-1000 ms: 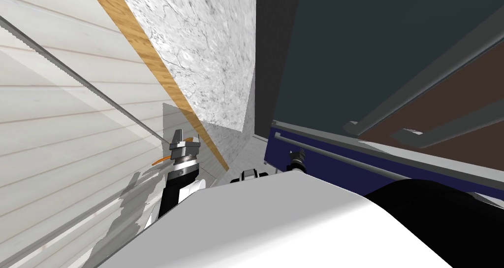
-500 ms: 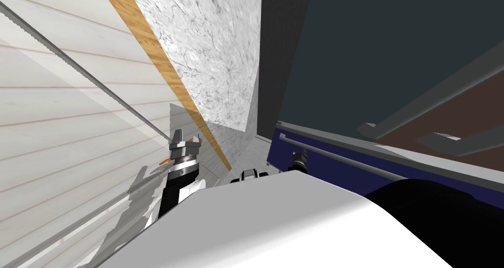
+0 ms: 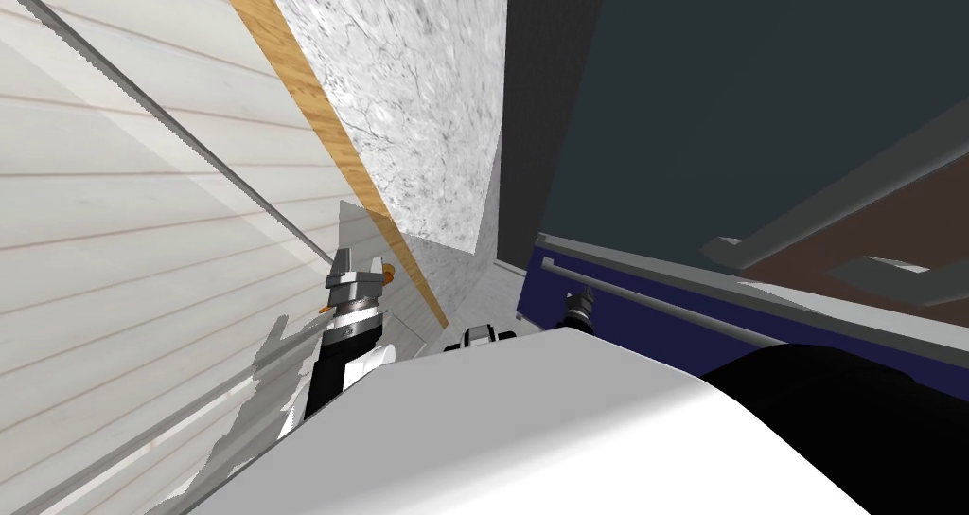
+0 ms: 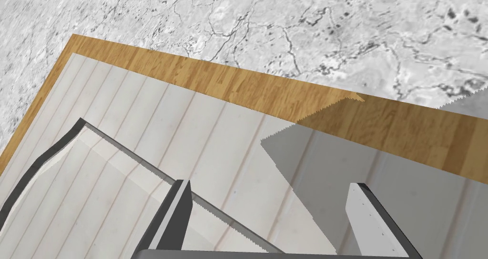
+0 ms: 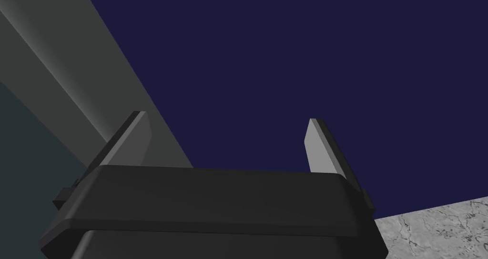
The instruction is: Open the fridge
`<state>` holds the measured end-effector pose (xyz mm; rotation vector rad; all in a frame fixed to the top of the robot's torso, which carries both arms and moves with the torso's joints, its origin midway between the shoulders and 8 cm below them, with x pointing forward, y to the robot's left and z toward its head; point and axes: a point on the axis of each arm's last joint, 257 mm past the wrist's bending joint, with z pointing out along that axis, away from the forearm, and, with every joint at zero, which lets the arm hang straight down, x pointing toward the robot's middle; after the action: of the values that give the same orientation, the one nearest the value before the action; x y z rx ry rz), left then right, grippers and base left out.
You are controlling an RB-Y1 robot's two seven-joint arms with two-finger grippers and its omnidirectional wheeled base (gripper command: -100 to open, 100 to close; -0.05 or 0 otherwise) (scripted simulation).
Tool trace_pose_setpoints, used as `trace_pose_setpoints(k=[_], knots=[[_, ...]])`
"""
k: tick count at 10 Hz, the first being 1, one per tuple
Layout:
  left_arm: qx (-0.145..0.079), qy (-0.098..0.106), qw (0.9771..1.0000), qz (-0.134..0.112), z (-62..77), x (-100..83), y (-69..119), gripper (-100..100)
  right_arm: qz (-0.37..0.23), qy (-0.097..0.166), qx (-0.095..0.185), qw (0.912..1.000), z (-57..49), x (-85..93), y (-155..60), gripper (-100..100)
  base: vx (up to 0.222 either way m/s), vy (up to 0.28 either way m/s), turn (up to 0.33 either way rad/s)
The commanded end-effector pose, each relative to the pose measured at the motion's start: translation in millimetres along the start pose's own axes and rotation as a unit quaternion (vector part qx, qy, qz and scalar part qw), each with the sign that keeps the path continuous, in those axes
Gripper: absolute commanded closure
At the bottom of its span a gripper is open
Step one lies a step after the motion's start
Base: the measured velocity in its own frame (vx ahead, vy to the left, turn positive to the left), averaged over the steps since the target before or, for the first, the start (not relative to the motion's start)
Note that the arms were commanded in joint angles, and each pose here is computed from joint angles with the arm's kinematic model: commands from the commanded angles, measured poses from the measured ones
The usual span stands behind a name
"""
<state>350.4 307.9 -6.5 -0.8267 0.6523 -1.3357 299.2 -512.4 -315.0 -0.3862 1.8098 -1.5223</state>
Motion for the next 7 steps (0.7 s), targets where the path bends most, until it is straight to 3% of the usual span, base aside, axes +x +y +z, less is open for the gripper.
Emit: trace_pose_setpoints(k=[1,7], knots=[[0.0,0.0,1.0,0.0,0.0,0.0,0.0,0,-0.037,-0.025,0.032,0.9985,6.1,-19.9,-15.5,-100,0.053,0.031,0.036],[0.0,0.0,1.0,0.0,0.0,0.0,0.0,0,-0.037,-0.025,0.032,0.9985,6.1,-20.1,-15.7,-100,0.004,0.007,0.014]])
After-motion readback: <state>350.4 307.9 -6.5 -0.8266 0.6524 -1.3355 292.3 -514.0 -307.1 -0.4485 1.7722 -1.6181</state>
